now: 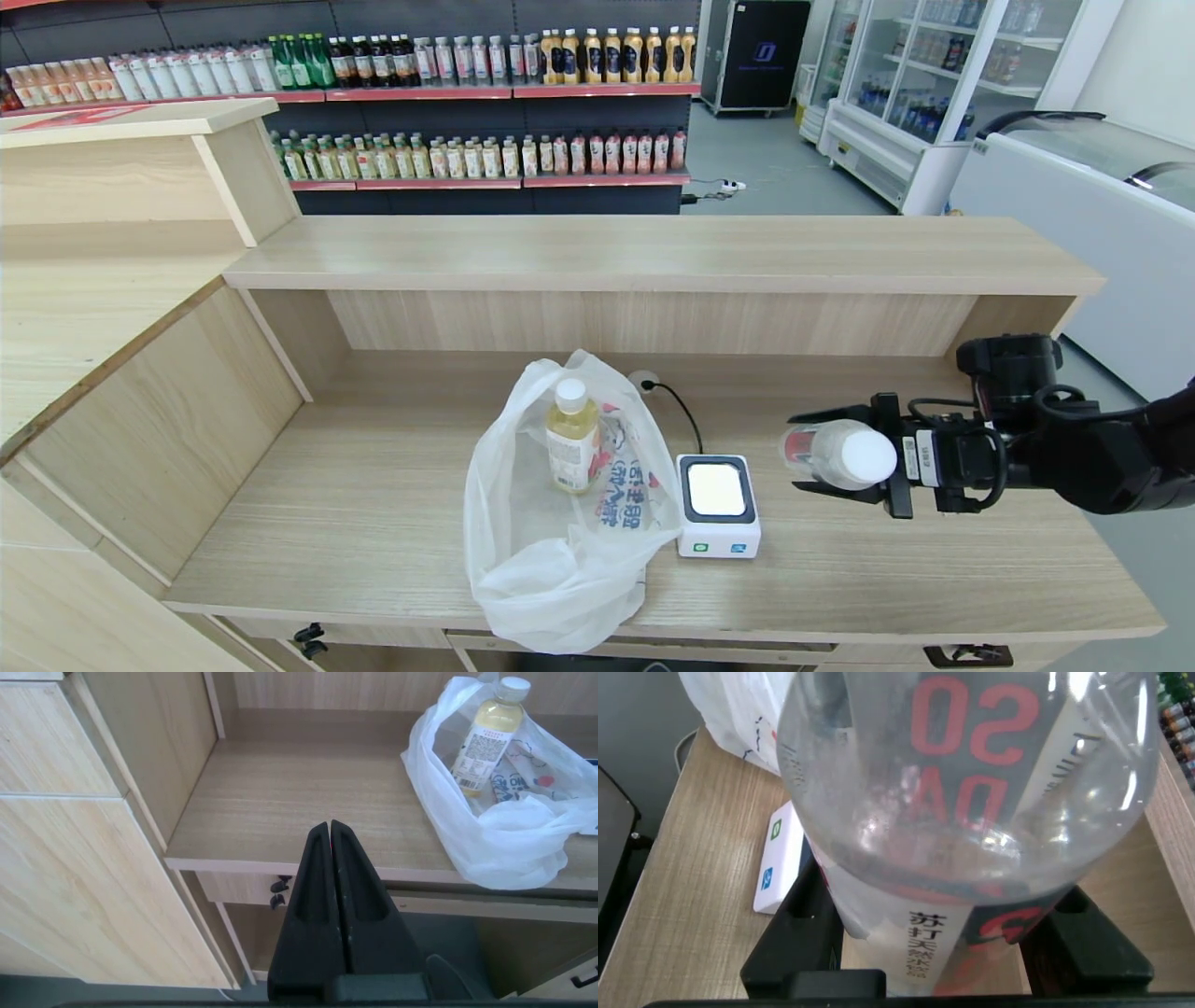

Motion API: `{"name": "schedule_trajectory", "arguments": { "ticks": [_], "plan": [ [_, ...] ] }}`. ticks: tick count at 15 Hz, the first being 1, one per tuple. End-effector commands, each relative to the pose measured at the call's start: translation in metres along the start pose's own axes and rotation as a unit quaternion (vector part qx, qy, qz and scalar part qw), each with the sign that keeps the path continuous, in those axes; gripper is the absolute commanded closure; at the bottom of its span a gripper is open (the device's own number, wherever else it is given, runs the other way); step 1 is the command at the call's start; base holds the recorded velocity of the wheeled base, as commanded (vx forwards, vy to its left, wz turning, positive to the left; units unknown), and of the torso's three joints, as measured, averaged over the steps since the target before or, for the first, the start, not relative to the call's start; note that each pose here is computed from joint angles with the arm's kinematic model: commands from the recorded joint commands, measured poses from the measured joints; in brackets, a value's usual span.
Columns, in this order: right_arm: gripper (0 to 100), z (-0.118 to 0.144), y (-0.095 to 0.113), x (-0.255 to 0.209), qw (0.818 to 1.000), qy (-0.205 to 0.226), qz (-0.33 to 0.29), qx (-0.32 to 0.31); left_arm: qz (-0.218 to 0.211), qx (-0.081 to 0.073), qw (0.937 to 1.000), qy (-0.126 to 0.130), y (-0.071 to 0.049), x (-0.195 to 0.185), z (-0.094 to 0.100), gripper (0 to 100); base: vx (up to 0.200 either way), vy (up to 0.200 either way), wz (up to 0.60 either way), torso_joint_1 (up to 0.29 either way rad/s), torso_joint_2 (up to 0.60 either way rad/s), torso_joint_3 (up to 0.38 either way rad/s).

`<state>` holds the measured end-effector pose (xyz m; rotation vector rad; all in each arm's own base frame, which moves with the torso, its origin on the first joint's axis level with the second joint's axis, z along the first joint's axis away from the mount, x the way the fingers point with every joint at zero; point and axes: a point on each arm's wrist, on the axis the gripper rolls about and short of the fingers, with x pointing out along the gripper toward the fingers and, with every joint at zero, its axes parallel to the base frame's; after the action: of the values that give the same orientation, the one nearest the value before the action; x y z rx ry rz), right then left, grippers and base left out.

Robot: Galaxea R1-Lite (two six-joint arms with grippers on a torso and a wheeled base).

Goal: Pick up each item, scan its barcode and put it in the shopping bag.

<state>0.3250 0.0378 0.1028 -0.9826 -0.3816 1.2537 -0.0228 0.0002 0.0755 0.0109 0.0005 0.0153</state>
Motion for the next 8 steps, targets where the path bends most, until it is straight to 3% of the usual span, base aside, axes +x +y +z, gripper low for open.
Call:
{"name": "schedule_trajectory", "arguments": {
  "ticks": [1, 8],
  "plan": [
    [100, -0.0022, 0.0008, 0.0014, 1.0, -0.001, 0.001, 0.002, 0.001, 0.0, 1.0, 0.0, 0.0, 0.0, 0.0, 100, 0.0, 0.0, 0.0, 0.0, 0.0, 0.0],
    [100, -0.0048, -0.0025, 0.0069, 1.0, -0.006, 0.004, 0.004, 0.001, 0.0, 1.0, 0.0, 0.0, 0.0, 0.0, 100, 0.0, 0.0, 0.0, 0.0, 0.0, 0.0]
  ]
}}
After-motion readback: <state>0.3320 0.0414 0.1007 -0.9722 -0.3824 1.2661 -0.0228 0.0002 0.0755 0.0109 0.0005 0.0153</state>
